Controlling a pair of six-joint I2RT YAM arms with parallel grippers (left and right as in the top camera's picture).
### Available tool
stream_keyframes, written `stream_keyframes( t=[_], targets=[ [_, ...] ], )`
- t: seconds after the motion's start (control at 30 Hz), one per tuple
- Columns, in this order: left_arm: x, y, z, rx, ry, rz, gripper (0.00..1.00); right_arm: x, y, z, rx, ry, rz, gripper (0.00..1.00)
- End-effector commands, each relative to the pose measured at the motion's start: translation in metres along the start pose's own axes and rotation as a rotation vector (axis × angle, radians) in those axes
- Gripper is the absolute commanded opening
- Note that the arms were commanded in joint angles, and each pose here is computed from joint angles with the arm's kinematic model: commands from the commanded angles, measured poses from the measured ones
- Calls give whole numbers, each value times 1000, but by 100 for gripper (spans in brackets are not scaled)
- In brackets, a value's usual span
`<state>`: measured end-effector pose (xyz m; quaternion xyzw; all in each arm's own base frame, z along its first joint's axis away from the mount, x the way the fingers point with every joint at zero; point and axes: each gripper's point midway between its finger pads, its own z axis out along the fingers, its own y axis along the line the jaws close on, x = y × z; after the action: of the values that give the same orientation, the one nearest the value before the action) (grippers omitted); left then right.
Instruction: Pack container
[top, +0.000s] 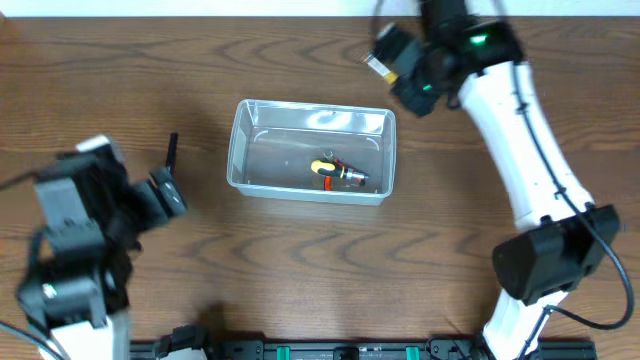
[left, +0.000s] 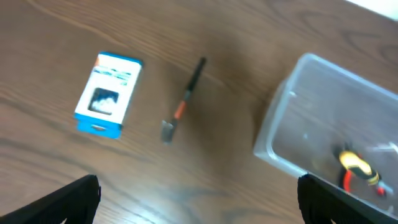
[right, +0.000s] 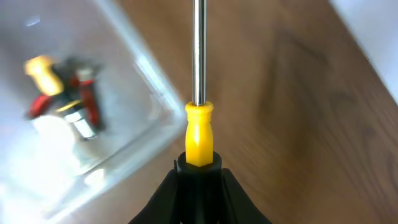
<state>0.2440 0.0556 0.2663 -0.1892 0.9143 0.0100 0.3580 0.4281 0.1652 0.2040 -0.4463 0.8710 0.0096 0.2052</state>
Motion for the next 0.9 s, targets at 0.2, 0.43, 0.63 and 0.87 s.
stream_keyframes(
  t=[0.2, 0.43, 0.63, 0.87],
  targets=[
    [-51, 30, 2, -97, -2, -55, 98, -24, 69, 21, -99, 29, -249, 1],
    [-51, 30, 2, -98, -4, -56, 98, -5, 82, 70, -189, 145, -244, 1],
    [-50, 28, 2, -88, -3, -56, 98, 11, 91, 111, -248, 225, -237, 1],
    [-50, 28, 2, -88, -3, -56, 98, 22, 99, 137, -296, 272, -230, 1]
  ],
)
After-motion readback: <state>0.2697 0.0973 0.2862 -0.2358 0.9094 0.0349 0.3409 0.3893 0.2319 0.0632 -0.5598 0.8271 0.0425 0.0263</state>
